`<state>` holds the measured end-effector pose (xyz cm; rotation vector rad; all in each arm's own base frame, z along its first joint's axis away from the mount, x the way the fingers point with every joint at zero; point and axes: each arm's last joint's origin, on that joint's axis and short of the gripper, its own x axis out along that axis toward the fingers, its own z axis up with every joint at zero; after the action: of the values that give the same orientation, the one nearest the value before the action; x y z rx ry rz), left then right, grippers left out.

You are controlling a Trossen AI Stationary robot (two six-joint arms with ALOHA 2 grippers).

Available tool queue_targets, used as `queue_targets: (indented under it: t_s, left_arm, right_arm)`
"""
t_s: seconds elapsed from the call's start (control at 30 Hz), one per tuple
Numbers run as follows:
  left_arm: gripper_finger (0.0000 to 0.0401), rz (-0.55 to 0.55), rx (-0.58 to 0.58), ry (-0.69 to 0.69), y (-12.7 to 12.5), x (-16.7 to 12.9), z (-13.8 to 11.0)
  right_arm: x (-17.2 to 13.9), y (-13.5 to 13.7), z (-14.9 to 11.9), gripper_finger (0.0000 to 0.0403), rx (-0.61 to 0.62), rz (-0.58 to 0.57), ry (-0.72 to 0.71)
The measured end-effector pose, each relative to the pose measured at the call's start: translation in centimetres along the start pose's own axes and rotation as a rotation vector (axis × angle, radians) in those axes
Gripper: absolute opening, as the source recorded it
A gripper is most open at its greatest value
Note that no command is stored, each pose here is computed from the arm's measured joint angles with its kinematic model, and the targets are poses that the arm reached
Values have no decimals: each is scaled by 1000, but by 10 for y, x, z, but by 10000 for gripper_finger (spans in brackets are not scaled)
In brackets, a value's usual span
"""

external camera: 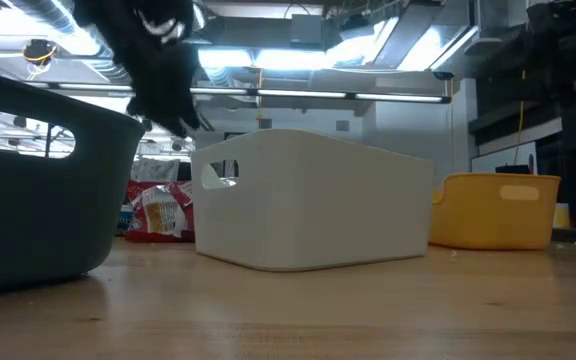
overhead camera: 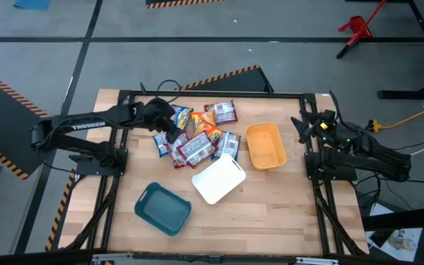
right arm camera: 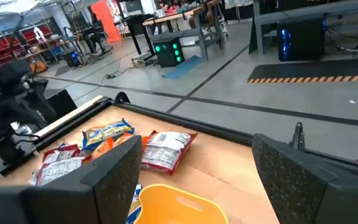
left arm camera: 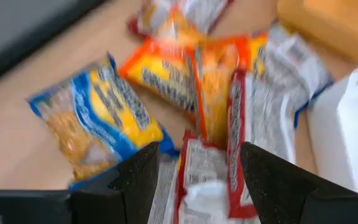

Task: Sort Maruchan noodles
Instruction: Put the bottom left red noodle pack into the yellow bin

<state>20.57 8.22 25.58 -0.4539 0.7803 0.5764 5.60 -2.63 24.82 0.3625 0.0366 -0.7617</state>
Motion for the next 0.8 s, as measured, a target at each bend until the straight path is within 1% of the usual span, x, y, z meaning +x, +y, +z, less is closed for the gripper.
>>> queue_targets:
  t_s: [0.1, 0.2, 0.23, 0.3, 0.4, 0.57, 0.7, 0.8]
  left_arm:
    - [218, -10, -8, 43, 5, 15, -10]
    - [218, 13, -23, 85, 14, 28, -24]
    - [218, 13, -29, 86, 16, 31, -26]
    - [218, -17, -42, 68, 17, 36, -30]
    - [218, -63, -51, 79, 20, 43, -38]
    - [218, -61, -92, 91, 26, 53, -57]
    - [218, -109, -130, 74, 27, 59, -66]
    - [218, -134, -130, 76, 27, 61, -70]
  right_arm:
    - [0, -1, -2, 294, 13, -7, 17]
    - [0, -1, -2, 294, 18, -6, 16]
    - [0, -1, -2, 294, 18, -6, 16]
    - [0, -1, -2, 294, 19, -6, 16]
    - [0, -1, -2, 294, 19, -6, 15]
    - [0, -1, -2, 294, 30, -6, 15]
    - [0, -1, -2, 294, 43, -7, 18]
    - [0, -1, -2, 294, 41, -9, 21]
